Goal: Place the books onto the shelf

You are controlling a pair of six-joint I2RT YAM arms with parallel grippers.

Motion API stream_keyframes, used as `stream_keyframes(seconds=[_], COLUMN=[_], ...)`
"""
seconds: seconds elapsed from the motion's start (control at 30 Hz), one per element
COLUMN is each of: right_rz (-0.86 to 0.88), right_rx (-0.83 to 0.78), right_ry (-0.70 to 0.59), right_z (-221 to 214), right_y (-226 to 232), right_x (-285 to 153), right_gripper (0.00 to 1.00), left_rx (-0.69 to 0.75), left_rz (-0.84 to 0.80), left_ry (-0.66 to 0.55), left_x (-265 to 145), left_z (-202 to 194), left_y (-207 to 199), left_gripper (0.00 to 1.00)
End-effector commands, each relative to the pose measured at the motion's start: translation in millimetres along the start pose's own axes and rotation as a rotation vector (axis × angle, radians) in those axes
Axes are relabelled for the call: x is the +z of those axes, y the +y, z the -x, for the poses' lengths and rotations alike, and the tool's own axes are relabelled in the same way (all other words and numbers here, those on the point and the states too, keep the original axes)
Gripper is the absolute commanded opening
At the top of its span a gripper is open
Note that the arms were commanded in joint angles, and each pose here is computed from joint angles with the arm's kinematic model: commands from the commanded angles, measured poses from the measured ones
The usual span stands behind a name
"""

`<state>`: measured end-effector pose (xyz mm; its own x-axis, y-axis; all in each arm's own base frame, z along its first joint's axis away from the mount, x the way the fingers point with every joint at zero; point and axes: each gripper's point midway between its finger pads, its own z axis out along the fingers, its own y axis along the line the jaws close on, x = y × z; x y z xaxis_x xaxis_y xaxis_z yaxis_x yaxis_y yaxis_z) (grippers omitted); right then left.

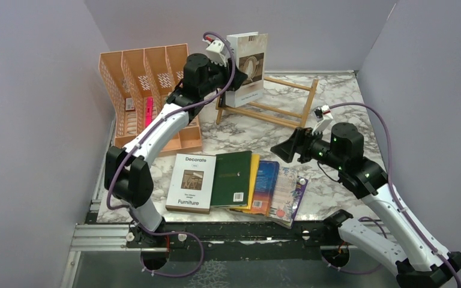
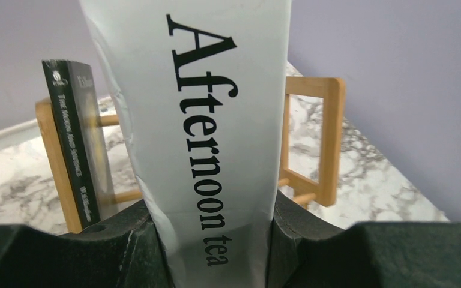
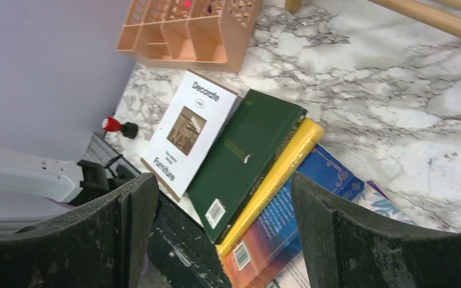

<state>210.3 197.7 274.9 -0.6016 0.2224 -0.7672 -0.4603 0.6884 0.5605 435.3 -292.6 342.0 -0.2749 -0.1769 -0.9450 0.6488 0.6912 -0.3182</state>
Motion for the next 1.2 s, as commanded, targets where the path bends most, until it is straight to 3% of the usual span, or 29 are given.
stream_keyframes(seconds=[0.0,0.23,0.63,1.17], right_rz=[-0.099,-0.138,-0.127,-0.127], right_rx=[-0.038,-0.031,0.019,0.054], right_ry=[-0.020,-0.012,0.051,0.094], right_z=[0,-4,-21,-33], right_y=[-21,-31,-34,-38], right_x=[-1,2,13,18], right_gripper=[0.85,0.85,0.85,0.85], left_rx=[0.129,0.200,0.245,0.268], left_rz=[0.070,0.178,0.273,0.380], left_ry=[-0.045,0.065,0.247,0.299], left_x=[26,65,80,84], left_z=[18,-9,-62,-70], left_y=[17,52,84,106], left_gripper=[0.25,0.25,0.24,0.28])
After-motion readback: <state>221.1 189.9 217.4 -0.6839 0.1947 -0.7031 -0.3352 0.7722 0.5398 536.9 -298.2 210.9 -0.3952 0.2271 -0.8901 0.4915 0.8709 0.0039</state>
